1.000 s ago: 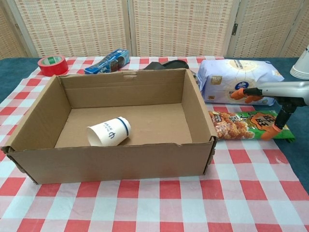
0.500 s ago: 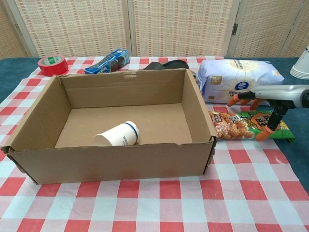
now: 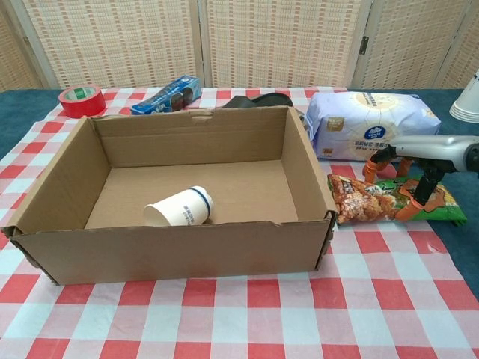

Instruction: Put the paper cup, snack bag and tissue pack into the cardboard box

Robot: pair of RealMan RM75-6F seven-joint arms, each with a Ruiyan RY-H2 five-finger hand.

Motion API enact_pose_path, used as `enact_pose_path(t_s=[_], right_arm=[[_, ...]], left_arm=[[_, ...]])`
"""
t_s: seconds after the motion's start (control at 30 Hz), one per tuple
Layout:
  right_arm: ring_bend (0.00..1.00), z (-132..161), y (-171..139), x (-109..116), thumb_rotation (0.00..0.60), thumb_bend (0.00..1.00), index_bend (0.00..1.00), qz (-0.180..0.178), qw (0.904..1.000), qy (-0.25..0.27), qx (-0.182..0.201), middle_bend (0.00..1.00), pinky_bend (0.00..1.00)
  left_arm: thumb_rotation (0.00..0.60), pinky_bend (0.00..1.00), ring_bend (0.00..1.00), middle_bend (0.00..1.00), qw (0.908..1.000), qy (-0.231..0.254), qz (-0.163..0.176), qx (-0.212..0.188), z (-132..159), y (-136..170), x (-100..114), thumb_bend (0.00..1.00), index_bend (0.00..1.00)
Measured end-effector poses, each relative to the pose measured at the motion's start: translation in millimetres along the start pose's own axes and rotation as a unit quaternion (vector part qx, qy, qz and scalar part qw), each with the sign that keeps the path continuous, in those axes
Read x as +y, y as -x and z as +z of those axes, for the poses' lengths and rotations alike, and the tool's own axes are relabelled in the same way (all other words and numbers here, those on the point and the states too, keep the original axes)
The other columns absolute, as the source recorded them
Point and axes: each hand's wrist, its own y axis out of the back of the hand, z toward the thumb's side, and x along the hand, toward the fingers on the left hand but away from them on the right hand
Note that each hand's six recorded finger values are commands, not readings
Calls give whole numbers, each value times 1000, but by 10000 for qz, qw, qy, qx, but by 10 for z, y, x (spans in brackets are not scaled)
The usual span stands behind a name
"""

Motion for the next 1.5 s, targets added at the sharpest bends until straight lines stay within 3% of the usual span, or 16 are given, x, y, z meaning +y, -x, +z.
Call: enact_pose_path(t_s=[0.3, 0.53, 0.8, 1.0, 1.2, 1.33, 1.5], right_arm=[[528, -3, 8, 36, 600, 185, 750, -341, 9993, -130, 30, 439, 760], [673, 21, -46, 150, 600, 298, 889, -731, 9971, -155, 148, 550, 907], [698, 104, -192, 408, 600, 327, 910, -1040, 9941, -90, 304, 571, 932], [701, 313, -347, 779, 600, 327, 915, -1437, 9879, -216, 543, 575, 933], [706, 755, -527, 1293, 600, 327, 917, -1976, 9754, -315, 922, 578, 935], [706, 1202, -593, 1648, 600, 327, 917, -2354, 9630, -178, 1301, 578, 935], [705, 1669, -483, 1821, 600, 327, 917, -2453, 9548, 23, 1679, 578, 934]], left_arm=[[600, 0, 0, 0, 10000, -11, 13, 34, -13, 9, 3, 219, 0], [600, 0, 0, 0, 10000, 3, -7, 29, -18, 2, -1, 219, 0], [600, 0, 0, 0, 10000, 31, 32, 11, -15, 14, 21, 220, 0], [600, 0, 0, 0, 10000, 37, 46, -11, -5, 25, 29, 221, 0], [600, 0, 0, 0, 10000, 38, 39, -24, 2, 24, 28, 220, 0], [600, 0, 0, 0, 10000, 30, 33, -33, 8, 30, 25, 221, 0], [600, 0, 0, 0, 10000, 8, 26, -61, 26, 37, 17, 220, 0]])
